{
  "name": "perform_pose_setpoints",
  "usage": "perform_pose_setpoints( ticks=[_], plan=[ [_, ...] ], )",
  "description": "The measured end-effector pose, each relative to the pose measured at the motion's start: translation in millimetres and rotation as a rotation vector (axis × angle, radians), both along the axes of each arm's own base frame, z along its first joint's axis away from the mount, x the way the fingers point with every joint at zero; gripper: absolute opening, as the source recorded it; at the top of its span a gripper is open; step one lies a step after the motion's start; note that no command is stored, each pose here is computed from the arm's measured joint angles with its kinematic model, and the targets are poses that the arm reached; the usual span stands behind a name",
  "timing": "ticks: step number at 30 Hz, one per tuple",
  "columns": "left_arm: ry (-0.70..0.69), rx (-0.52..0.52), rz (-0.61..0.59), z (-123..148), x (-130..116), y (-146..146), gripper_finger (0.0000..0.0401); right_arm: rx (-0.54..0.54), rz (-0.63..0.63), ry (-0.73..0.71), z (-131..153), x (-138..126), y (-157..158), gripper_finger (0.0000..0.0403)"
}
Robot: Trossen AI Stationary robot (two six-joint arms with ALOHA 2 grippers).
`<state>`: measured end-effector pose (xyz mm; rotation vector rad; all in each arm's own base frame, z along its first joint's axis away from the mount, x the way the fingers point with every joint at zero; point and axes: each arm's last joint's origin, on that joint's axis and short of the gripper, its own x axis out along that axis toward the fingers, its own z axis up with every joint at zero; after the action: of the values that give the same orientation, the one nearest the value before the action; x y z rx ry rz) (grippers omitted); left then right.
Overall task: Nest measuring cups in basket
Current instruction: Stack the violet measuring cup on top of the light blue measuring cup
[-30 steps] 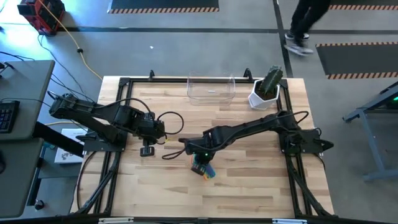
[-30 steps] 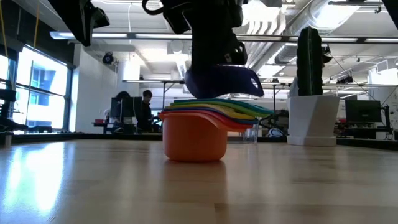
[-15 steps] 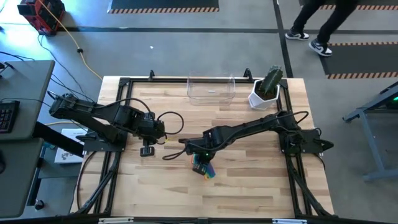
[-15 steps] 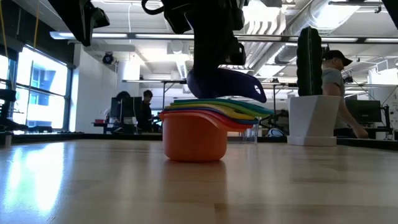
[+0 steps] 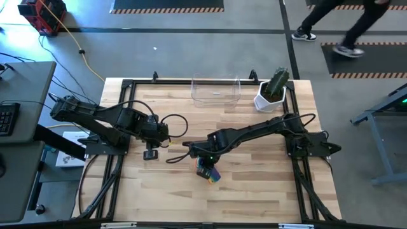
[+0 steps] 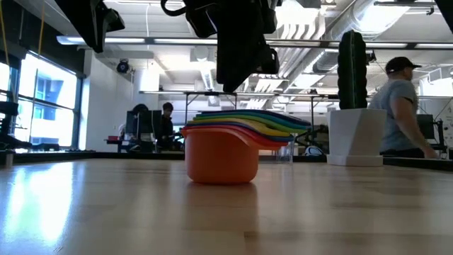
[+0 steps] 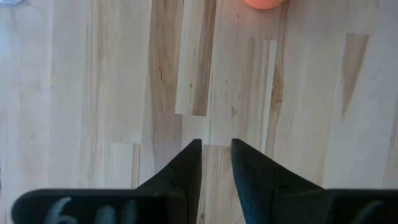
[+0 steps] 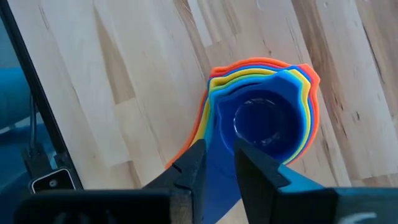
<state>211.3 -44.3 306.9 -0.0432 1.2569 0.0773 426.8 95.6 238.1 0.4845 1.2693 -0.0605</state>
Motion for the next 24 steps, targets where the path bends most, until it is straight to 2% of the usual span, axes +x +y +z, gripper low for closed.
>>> perform_pose_setpoints(
  ticks=[7,11,15,24],
  plan=[
    [-0.001,-0.026,0.039,0.0,0.2,-0.5,0.0078,0.043,-0.064,0.042,1.9,-3.1,0.1,0.0075],
    [-0.037,-0.058,0.101,0.4,4.3,-2.0,0.0078,0.036,-0.084,0.101,17.0,-8.5,-1.0,0.0075],
    [-0.12,-0.107,0.087,3.7,11.8,-6.7,0.0078,-0.043,-0.103,0.145,38.8,-16.2,-4.5,0.0075],
    [-0.328,-0.15,0.023,14.4,28.3,-15.2,0.0078,-0.153,-0.18,0.066,91.8,-24.3,-9.9,0.0075]
  ],
)
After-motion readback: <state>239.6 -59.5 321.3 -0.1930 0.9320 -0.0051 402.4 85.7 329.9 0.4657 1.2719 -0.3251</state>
